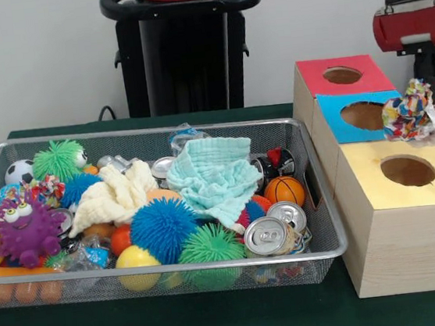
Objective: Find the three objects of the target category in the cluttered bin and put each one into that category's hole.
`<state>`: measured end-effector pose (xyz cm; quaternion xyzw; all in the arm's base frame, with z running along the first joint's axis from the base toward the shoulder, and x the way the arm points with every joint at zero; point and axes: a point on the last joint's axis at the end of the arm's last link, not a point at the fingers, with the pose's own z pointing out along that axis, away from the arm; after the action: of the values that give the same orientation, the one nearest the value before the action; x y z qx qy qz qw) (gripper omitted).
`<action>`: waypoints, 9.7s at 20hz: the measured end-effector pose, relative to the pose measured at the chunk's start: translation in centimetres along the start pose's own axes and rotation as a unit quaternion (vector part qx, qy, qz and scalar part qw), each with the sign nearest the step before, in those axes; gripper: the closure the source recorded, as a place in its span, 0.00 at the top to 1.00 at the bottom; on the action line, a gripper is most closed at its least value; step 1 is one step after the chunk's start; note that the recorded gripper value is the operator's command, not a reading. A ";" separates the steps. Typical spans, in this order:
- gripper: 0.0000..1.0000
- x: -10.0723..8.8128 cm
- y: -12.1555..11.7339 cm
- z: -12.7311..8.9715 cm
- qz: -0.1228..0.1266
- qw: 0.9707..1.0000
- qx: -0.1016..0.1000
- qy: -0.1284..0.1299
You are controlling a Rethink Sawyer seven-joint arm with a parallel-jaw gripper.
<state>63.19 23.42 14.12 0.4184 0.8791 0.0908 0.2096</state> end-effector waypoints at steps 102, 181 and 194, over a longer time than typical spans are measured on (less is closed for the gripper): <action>1.00 0.6 -1.6 7.0 -0.001 1.000 0.028 0.012; 1.00 -22.8 -27.3 1.6 -0.254 0.961 0.107 0.005; 1.00 -19.7 -24.4 3.5 -0.286 0.956 0.059 0.041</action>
<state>58.79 -7.35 8.58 0.1571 0.9735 -0.0079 0.1659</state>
